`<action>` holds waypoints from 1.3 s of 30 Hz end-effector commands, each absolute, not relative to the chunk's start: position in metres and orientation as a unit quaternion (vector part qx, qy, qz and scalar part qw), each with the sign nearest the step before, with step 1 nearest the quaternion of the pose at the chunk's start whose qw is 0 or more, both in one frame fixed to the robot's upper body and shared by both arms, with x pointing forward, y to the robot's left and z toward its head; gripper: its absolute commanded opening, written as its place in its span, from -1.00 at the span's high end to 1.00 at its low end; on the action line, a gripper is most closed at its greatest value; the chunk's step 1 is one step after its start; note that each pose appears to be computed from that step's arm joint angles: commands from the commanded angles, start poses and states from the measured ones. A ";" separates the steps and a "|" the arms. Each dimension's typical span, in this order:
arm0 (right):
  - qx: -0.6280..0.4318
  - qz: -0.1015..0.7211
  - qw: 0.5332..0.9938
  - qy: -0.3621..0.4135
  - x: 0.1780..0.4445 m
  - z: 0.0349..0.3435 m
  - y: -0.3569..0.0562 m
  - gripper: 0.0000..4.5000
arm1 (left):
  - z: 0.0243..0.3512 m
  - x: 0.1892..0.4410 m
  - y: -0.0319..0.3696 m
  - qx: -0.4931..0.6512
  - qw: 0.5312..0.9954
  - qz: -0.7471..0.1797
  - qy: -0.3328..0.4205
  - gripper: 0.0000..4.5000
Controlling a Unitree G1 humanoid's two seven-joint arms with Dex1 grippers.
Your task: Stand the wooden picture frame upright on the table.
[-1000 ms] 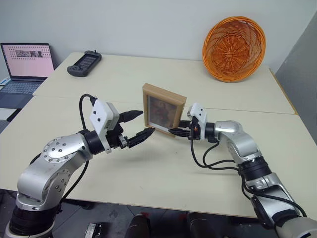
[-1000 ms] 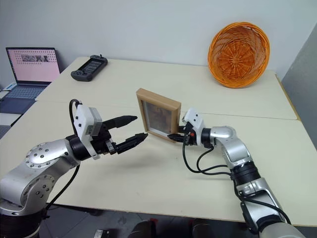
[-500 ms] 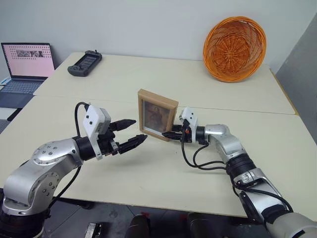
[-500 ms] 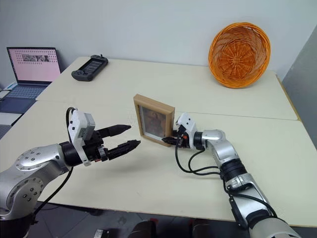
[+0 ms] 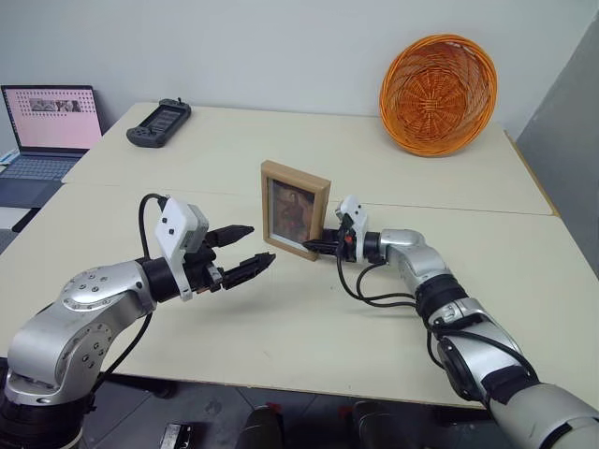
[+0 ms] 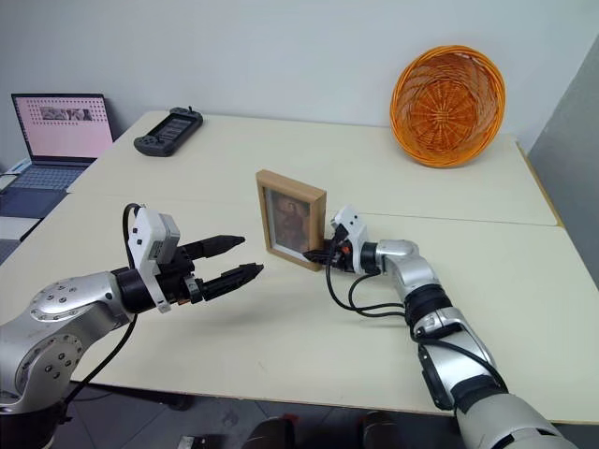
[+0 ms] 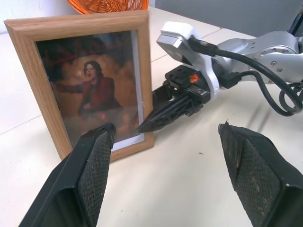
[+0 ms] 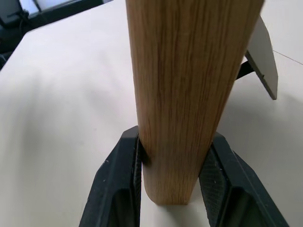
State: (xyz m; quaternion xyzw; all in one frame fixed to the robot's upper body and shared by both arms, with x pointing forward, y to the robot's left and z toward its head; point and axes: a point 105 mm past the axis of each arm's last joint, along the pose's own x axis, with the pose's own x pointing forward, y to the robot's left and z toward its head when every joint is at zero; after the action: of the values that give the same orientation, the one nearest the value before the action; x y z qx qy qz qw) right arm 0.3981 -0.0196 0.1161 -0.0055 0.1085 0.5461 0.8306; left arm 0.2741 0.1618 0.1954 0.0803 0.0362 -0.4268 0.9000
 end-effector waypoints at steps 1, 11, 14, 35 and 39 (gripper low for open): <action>0.014 0.495 0.856 0.148 0.408 0.100 -0.041 0.43 | 0.207 0.272 0.157 0.097 0.896 -0.434 0.013 -0.66; 0.024 0.501 0.850 0.162 0.404 0.096 -0.041 0.43 | 0.211 0.274 0.156 0.099 0.895 -0.435 0.008 -0.66; 0.036 0.499 0.850 0.165 0.405 0.097 -0.042 0.43 | 0.211 0.274 0.155 0.098 0.895 -0.435 0.008 -0.66; 0.022 0.500 0.850 0.164 0.402 0.099 -0.052 -0.74 | 0.210 0.278 0.158 0.101 0.896 -0.433 0.011 -0.66; 0.019 0.487 0.860 0.155 0.400 0.108 -0.073 -0.74 | 0.214 0.281 0.167 0.111 0.907 -0.407 0.001 -0.66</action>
State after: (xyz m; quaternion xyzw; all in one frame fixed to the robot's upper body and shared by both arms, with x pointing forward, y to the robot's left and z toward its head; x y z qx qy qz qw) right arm 0.3997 -0.0568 0.1002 0.0195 0.1609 0.4998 0.8508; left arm 0.2797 0.1610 0.2032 0.0934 0.0238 -0.4231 0.9009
